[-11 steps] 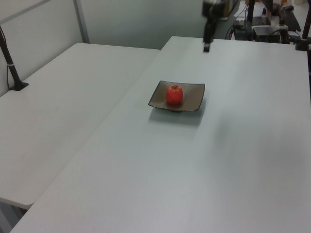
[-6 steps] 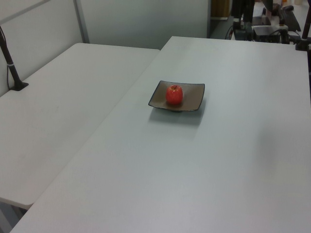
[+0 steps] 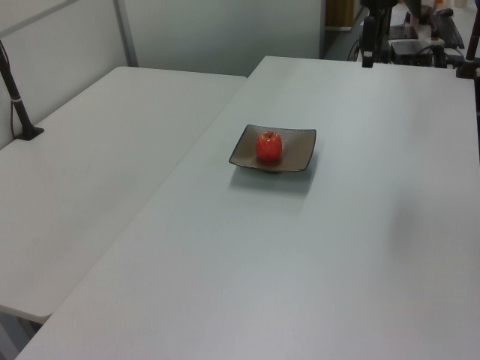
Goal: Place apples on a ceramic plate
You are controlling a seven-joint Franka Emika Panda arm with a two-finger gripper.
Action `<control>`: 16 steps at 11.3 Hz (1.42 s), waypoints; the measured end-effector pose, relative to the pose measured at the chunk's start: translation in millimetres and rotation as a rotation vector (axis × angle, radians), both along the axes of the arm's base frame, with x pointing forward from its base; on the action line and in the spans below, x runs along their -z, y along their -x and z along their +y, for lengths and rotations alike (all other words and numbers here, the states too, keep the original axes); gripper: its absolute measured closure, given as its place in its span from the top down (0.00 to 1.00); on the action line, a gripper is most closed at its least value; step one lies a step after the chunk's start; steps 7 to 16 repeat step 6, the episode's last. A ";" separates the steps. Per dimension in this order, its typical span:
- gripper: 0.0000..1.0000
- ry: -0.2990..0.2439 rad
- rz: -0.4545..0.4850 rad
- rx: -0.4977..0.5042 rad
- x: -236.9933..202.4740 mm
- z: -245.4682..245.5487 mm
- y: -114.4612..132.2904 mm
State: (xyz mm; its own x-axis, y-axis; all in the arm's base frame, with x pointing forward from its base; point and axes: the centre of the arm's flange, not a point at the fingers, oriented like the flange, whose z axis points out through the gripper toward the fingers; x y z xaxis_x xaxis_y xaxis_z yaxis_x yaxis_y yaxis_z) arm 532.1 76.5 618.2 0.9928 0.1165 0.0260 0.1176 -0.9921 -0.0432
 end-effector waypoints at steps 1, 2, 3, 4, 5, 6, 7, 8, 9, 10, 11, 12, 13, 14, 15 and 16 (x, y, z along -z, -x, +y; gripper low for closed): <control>1.00 -0.001 -0.022 -0.045 2.9 -2.4 -5.4; 1.00 -0.002 -0.045 -0.063 4.4 -5.5 -11.0; 1.00 -0.004 -0.065 -0.067 6.4 -7.7 -16.4; 1.00 -0.004 -0.073 -0.065 9.4 -8.6 -20.6; 1.00 -0.005 -0.071 -0.064 12.2 -9.2 -22.8; 1.00 -0.004 -0.068 -0.062 14.0 -10.0 -23.8; 1.00 -0.004 -0.068 -0.062 14.0 -10.0 -23.8; 1.00 -0.004 -0.068 -0.062 14.0 -10.0 -23.8; 1.00 -0.004 -0.068 -0.062 14.0 -10.0 -23.8; 1.00 -0.004 -0.068 -0.062 14.0 -10.0 -23.8; 1.00 -0.004 -0.068 -0.062 14.0 -10.0 -23.8; 1.00 -0.004 -0.068 -0.062 14.0 -10.0 -23.8; 1.00 -0.004 -0.068 -0.062 14.0 -10.0 -23.8; 1.00 -0.004 -0.068 -0.062 14.0 -10.0 -23.8; 1.00 -0.004 -0.068 -0.062 14.0 -10.0 -23.8; 1.00 -0.004 -0.068 -0.062 14.0 -10.0 -23.8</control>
